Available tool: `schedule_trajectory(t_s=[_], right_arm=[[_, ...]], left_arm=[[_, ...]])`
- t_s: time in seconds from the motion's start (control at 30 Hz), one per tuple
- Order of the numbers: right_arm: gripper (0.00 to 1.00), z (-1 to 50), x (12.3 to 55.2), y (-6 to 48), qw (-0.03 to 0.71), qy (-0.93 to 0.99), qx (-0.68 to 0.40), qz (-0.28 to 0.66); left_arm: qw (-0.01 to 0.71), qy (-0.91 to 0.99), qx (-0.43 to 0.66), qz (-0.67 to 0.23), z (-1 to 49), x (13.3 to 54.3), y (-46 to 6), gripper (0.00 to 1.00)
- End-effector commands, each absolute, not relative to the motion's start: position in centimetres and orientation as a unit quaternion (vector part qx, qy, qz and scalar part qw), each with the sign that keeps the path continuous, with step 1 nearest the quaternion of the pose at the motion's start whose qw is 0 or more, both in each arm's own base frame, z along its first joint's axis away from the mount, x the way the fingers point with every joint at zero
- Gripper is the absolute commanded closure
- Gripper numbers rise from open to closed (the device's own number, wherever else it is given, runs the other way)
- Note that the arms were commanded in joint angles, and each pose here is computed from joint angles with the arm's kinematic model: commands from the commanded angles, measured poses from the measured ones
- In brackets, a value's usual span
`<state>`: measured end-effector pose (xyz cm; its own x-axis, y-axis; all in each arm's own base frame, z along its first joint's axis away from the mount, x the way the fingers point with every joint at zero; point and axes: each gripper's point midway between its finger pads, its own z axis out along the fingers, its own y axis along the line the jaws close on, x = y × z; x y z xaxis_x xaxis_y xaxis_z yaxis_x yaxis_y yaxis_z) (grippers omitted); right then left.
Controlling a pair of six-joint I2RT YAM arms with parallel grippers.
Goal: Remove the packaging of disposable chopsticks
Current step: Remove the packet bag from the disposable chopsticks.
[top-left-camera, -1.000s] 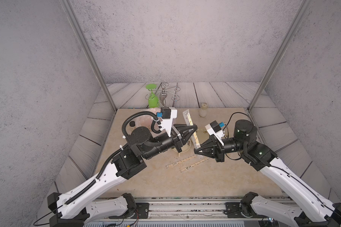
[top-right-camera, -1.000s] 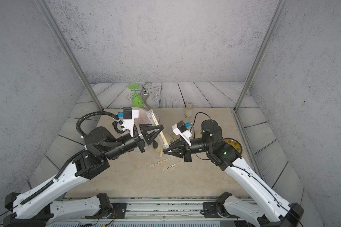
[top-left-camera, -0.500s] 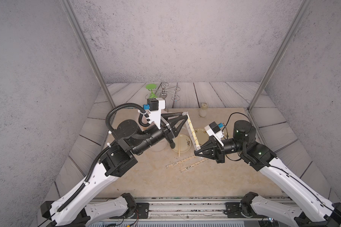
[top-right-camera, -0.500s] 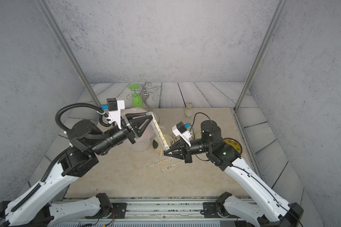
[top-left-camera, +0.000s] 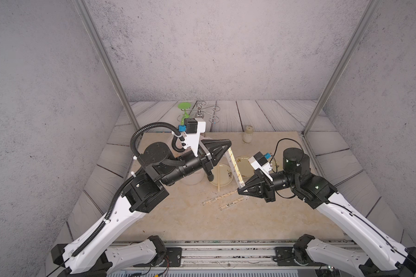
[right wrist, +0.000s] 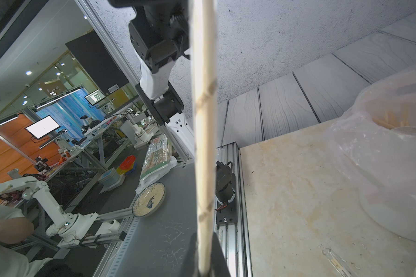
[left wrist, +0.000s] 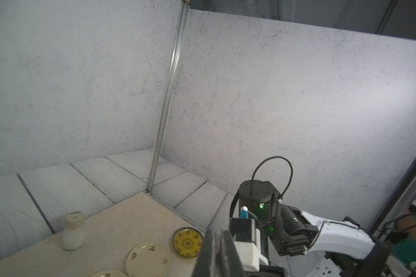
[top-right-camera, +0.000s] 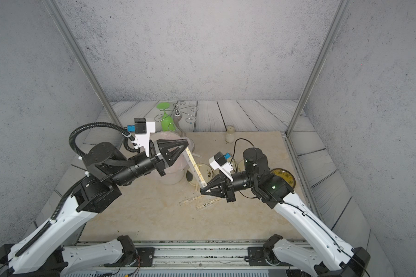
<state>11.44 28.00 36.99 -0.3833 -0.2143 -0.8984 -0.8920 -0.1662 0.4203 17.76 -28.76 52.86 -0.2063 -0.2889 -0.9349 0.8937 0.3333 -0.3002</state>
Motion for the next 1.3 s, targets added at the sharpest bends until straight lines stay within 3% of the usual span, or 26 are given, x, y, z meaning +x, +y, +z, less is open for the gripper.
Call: schedule_trajectory(t_s=[0.0,0.1,0.17,0.23,0.3,0.4,0.8,1.1,1.27], right_arm=[[1.00,37.5,10.7,27.8,0.282,0.569,-0.488,0.599],[1.00,37.3,10.5,27.8,0.278,0.568,-0.490,0.600],[1.00,37.3,10.3,27.7,0.275,0.568,-0.490,0.601],[1.00,37.3,10.2,27.6,0.276,0.567,-0.491,0.601],[1.00,37.2,10.2,27.6,0.275,0.568,-0.491,0.601],[1.00,37.2,10.1,27.6,0.275,0.568,-0.492,0.599],[1.00,37.9,9.9,27.7,0.272,0.571,-0.487,0.602],[1.00,42.1,9.5,29.2,0.243,0.590,-0.438,0.633],[1.00,45.8,11.1,29.8,0.263,0.603,-0.373,0.655]], left_arm=[[0.581,0.560,0.266,-0.527,54.3,17.1,-28.5,1.00],[0.585,0.561,0.264,-0.522,54.3,17.3,-28.4,1.00],[0.586,0.564,0.262,-0.520,54.3,17.3,-28.3,0.83],[0.586,0.564,0.262,-0.520,54.4,17.3,-28.2,0.80],[0.588,0.564,0.260,-0.518,54.4,17.4,-28.1,0.83],[0.587,0.565,0.260,-0.518,54.4,17.3,-28.1,1.00],[0.599,0.602,0.248,-0.466,52.4,19.1,-27.8,1.00],[0.603,0.660,0.210,-0.397,47.5,22.5,-27.6,1.00],[0.598,0.674,0.204,-0.384,46.0,23.5,-28.1,1.00]])
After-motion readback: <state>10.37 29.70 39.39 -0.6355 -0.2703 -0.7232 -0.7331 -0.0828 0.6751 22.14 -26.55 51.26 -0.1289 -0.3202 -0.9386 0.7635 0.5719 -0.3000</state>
